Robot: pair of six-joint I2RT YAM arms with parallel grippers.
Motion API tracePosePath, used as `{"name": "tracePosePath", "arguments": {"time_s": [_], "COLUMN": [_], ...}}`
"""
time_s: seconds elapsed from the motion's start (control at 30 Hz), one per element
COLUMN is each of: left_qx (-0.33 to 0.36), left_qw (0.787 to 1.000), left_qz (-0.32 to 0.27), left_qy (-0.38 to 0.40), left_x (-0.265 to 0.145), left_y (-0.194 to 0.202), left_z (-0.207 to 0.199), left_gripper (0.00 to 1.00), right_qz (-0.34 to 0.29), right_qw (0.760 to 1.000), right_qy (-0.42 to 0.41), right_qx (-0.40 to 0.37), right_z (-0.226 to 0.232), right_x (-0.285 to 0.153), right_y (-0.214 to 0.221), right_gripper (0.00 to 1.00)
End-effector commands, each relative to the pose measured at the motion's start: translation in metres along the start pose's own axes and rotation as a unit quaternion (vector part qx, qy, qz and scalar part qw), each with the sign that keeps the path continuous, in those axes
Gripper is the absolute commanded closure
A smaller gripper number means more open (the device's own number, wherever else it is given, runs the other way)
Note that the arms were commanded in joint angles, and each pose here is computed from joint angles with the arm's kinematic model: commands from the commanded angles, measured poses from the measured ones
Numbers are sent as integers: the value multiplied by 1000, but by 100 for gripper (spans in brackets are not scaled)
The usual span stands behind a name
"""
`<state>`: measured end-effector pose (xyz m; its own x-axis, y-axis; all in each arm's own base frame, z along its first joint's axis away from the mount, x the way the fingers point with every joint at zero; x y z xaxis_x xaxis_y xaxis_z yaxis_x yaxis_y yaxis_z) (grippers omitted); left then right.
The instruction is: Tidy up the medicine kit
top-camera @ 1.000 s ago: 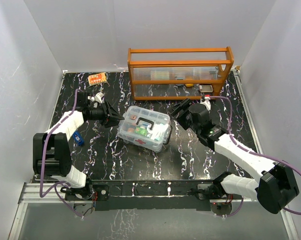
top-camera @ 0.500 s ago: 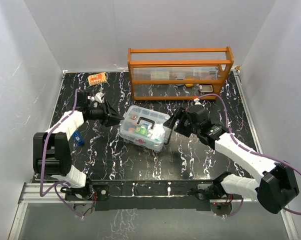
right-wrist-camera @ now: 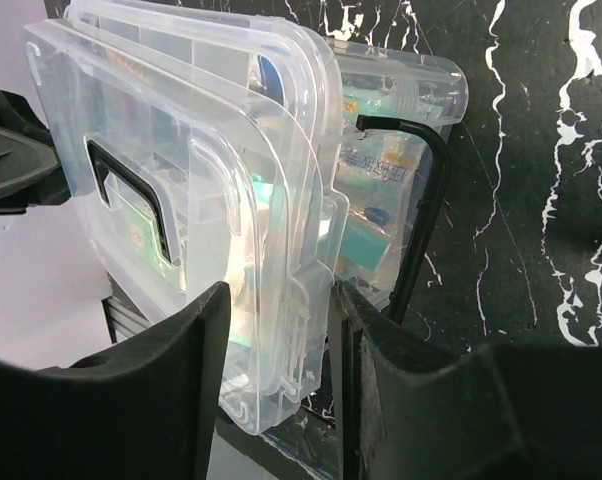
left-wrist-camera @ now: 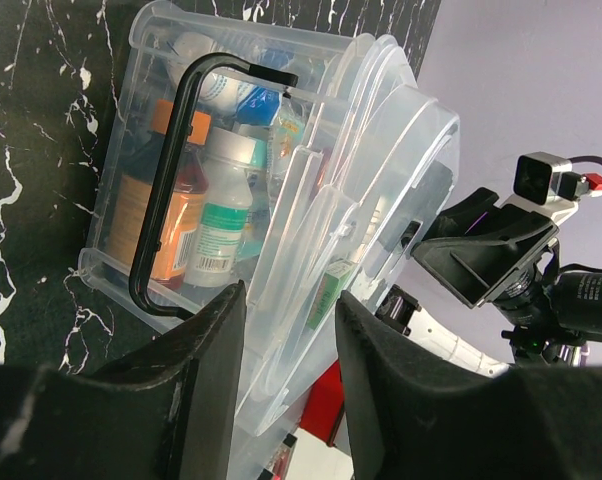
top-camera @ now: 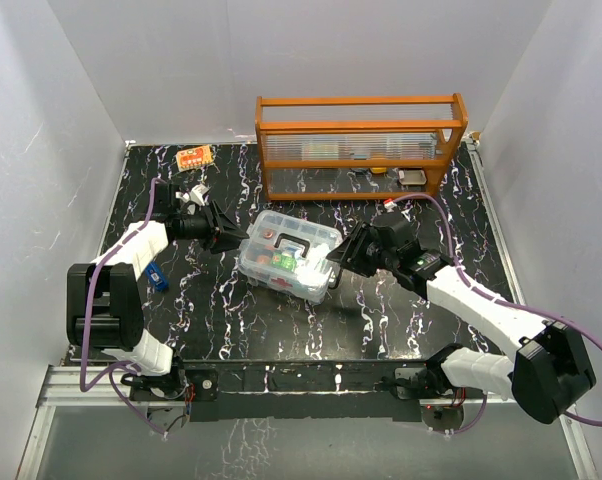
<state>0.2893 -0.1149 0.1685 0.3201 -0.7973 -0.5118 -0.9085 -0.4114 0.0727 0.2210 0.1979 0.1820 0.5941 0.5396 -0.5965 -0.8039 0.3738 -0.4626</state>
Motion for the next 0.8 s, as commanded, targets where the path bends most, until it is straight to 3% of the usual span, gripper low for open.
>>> {"name": "tracePosePath", "arguments": {"time_s": [0.0,0.43,0.77], "left_qx": [7,21,21], "left_qw": [1000,999,1000], "left_qz": [7,8,5], "left_qy": [13,27,13], "left_x": [-5,-14,-11], "left_y": [3,7,0], "left_z": [-14,-29,-26], "left_gripper": [64,69,55], "right_qz": [-28,-54,-86], "right_qw": [999,996,992], "right_qy": [-28,-44,-28], "right_qx": [25,61,86], "right_z": [13,31,26], "right_x": [-5,-19,-14], "right_y": [-11,-26,-33], "right_gripper": [68,74,69]}}
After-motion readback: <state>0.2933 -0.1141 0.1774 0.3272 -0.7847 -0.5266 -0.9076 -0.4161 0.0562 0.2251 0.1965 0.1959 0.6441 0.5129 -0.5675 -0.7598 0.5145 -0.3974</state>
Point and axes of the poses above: each gripper's point midway between its finger pads, its own x axis out along the fingers, its own z axis along the line the jaws close on, y = z × x, the point moved 6 cm from there along -x, back along the fingers, and after that the axes turned 7 degrees about -x, right-handed, at the moved point
